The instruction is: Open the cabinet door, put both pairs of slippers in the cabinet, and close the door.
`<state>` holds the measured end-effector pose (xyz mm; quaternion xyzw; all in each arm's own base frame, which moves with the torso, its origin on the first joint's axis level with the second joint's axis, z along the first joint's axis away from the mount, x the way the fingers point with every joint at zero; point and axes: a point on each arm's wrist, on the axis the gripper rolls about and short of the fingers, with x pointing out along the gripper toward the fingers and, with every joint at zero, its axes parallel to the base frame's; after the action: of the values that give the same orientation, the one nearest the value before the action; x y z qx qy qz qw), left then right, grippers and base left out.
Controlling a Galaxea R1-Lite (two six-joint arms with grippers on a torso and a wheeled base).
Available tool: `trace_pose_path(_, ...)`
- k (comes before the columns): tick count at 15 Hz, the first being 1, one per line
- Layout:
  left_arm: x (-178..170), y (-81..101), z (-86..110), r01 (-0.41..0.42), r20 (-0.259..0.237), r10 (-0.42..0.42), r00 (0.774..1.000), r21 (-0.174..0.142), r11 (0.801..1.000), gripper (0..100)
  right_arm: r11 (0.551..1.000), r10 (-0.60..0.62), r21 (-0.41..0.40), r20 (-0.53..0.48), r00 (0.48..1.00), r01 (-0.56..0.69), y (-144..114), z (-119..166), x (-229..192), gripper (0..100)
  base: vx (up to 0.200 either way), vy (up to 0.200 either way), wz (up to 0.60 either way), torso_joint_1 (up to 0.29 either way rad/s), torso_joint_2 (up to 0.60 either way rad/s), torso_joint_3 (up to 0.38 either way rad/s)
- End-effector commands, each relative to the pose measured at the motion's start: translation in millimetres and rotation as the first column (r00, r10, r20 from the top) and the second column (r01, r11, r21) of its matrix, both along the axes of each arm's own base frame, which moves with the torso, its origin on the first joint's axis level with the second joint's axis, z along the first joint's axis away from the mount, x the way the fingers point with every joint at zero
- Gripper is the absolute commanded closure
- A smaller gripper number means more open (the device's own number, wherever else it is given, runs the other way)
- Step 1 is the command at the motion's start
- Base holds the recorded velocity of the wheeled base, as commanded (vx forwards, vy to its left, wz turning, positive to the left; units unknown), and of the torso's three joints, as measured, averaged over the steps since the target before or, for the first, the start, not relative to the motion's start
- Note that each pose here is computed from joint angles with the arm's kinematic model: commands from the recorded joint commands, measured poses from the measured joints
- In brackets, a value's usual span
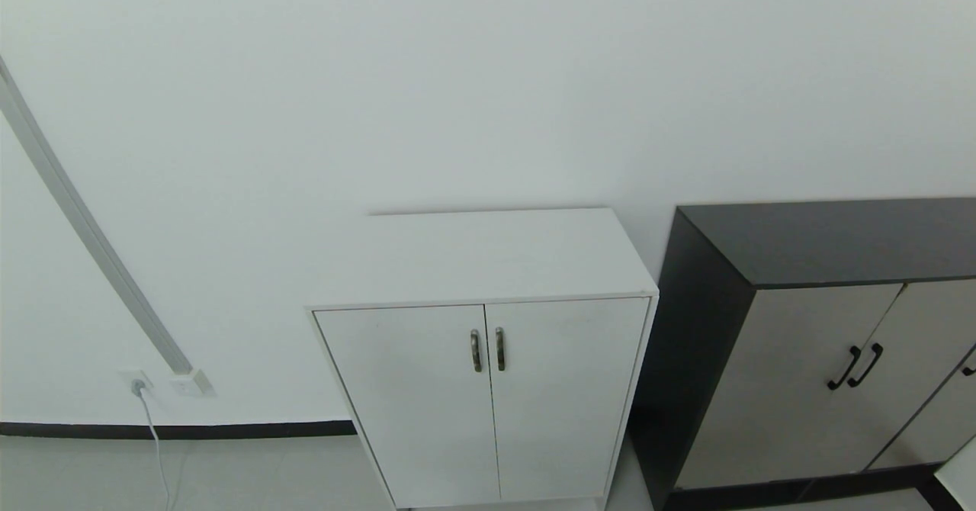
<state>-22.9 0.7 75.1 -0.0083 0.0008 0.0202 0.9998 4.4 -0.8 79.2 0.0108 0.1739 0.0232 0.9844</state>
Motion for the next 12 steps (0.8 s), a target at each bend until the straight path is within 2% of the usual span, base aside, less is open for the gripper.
trace_pose_path(1, 0, 0.0, 0.0, -0.001, -0.001, 0.001, 1.000, 0.000, 1.000, 100, 0.995, -0.095, 0.002, 0.093, 0.991, 0.095, -1, 0, -8, 100, 0.000, 0.000, 0.00, 0.000, 0.00, 0.000)
trace_pose_path(7, 0, 0.0, 0.0, -0.001, -0.001, 0.001, 1.000, 0.000, 1.000, 100, 0.995, -0.104, 0.029, 0.324, 0.940, 0.100, -1, -4, -26, 100, 0.000, 0.000, 0.00, 0.000, 0.00, 0.000)
trace_pose_path(12, 0, 0.0, 0.0, 0.001, -0.001, -0.001, 1.000, 0.000, 1.000, 100, 0.992, -0.128, 0.064, 0.342, 0.931, 0.113, -1, -3, -27, 100, 0.000, 0.000, 0.00, 0.000, 0.00, 0.000)
